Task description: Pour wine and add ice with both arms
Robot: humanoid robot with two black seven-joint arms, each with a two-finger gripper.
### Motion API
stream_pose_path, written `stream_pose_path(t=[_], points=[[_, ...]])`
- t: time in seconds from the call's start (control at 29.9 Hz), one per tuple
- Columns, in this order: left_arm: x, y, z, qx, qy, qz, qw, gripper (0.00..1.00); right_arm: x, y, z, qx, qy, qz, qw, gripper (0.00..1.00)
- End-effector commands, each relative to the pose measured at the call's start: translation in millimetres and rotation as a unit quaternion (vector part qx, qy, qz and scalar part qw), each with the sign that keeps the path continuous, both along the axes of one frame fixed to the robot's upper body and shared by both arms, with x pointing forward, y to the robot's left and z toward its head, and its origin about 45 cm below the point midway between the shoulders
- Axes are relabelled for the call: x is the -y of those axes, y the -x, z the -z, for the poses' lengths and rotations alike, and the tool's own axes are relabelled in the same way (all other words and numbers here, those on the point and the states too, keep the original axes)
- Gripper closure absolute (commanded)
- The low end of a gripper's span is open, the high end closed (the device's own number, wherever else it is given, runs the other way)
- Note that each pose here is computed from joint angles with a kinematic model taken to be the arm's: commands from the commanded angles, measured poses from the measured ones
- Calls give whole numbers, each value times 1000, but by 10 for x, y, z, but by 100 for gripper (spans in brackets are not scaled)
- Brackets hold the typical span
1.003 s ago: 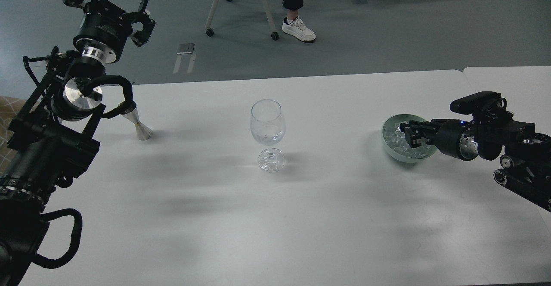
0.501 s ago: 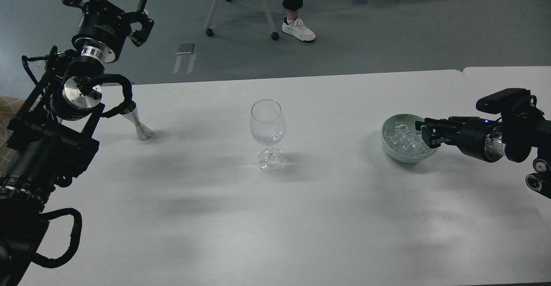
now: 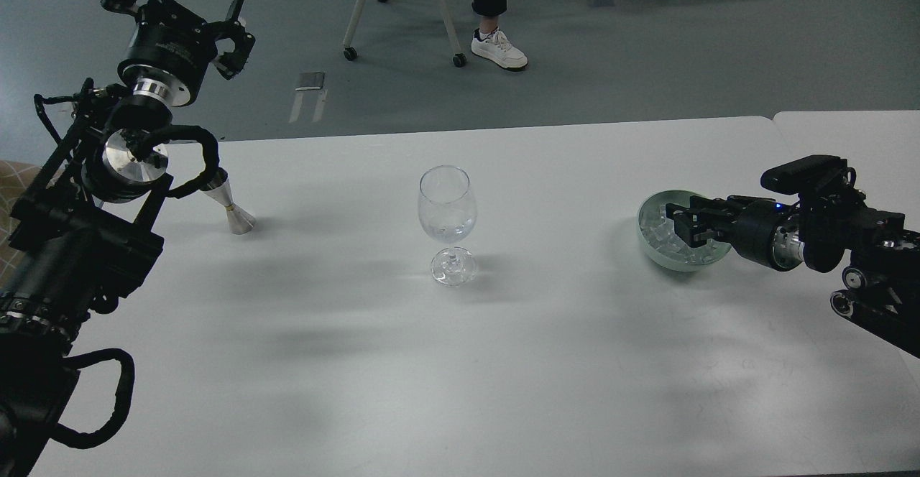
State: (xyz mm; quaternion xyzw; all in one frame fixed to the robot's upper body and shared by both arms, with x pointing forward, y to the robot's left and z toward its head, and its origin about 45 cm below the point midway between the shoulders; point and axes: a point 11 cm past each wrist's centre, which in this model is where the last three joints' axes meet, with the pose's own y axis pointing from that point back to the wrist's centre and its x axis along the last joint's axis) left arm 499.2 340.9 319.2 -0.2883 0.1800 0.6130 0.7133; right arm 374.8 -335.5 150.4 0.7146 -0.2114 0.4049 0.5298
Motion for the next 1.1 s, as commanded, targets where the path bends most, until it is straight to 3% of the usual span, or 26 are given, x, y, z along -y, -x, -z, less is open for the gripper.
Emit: stream_pose_path(t=[0.0, 1.07], points=[[-10, 3, 9, -1, 1, -1, 1000, 3, 41, -13, 9, 0, 5, 5, 1000, 52], [-38, 33, 105, -8, 2, -6, 1000, 3, -84, -73, 206, -10, 3, 12, 1000, 55]])
